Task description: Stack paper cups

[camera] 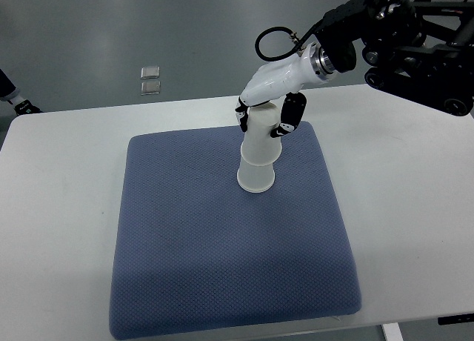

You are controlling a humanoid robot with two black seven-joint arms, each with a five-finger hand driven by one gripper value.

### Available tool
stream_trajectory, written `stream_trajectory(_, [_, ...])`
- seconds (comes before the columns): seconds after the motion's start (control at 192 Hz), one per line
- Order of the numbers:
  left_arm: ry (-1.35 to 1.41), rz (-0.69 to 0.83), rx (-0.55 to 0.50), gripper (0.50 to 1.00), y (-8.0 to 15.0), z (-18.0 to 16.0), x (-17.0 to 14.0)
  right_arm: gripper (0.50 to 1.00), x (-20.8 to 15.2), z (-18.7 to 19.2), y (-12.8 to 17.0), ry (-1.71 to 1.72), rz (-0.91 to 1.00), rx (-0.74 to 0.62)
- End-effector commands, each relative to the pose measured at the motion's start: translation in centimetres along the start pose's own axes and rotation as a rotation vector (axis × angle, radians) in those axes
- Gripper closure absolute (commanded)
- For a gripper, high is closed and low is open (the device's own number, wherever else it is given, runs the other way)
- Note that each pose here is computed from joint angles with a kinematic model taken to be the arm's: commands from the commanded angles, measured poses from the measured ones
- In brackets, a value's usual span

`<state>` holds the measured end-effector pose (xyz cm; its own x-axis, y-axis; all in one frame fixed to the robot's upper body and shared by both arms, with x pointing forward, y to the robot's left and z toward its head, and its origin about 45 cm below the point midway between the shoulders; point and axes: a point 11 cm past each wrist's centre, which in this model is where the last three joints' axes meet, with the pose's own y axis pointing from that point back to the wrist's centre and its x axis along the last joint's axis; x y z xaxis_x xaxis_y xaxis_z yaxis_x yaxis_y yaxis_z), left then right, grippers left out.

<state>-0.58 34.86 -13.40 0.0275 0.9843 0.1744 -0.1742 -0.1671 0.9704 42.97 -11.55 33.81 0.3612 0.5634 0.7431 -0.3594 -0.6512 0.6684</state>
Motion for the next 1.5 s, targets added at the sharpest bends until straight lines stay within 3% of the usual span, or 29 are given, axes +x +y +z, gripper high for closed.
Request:
stream_trajectory(0.0, [0.000, 0.000, 0.000, 0.500, 0.0, 0.0, 0.0, 0.904, -0.2, 0.0, -0.1, -0.004, -0.003, 0.003])
stream_trajectory(0.177, [0.000, 0.000, 0.000, 0.500, 0.0, 0.0, 0.0, 0.857, -1.0, 0.0, -0.5, -0.019, -0.011, 0.008])
stream_trajectory(0.234, [0.000, 0.000, 0.000, 0.500, 0.0, 0.0, 0.0, 0.773, -1.0, 0.0, -0.5, -0.022, -0.010, 0.009])
stream_trajectory(0.307, [0.000, 0.000, 0.000, 0.500, 0.0, 0.0, 0.0, 0.730, -1.0, 0.0, -0.5, -0.022, -0.009, 0.010])
stream_trajectory(0.38, [0.000, 0.000, 0.000, 0.500, 0.0, 0.0, 0.0, 0.636, -0.9, -0.1, -0.5, -0.021, -0.001, 0.012])
stream_trajectory(0.422, [0.000, 0.000, 0.000, 0.500, 0.0, 0.0, 0.0, 0.619, -0.8, -0.2, -0.7, -0.019, 0.005, 0.018])
stream_trajectory(0.942, [0.000, 0.000, 0.000, 0.500, 0.0, 0.0, 0.0, 0.591, -0.6, 0.1, -0.7, -0.026, 0.024, 0.012])
stream_trajectory(1.317, [0.000, 0.000, 0.000, 0.500, 0.0, 0.0, 0.0, 0.589, 0.8, 7.6, 3.2, -0.281, 0.252, -0.138])
stream_trajectory(1.493, [0.000, 0.000, 0.000, 0.500, 0.0, 0.0, 0.0, 0.589, -1.8, 11.7, 4.4, -0.512, 0.425, -0.198])
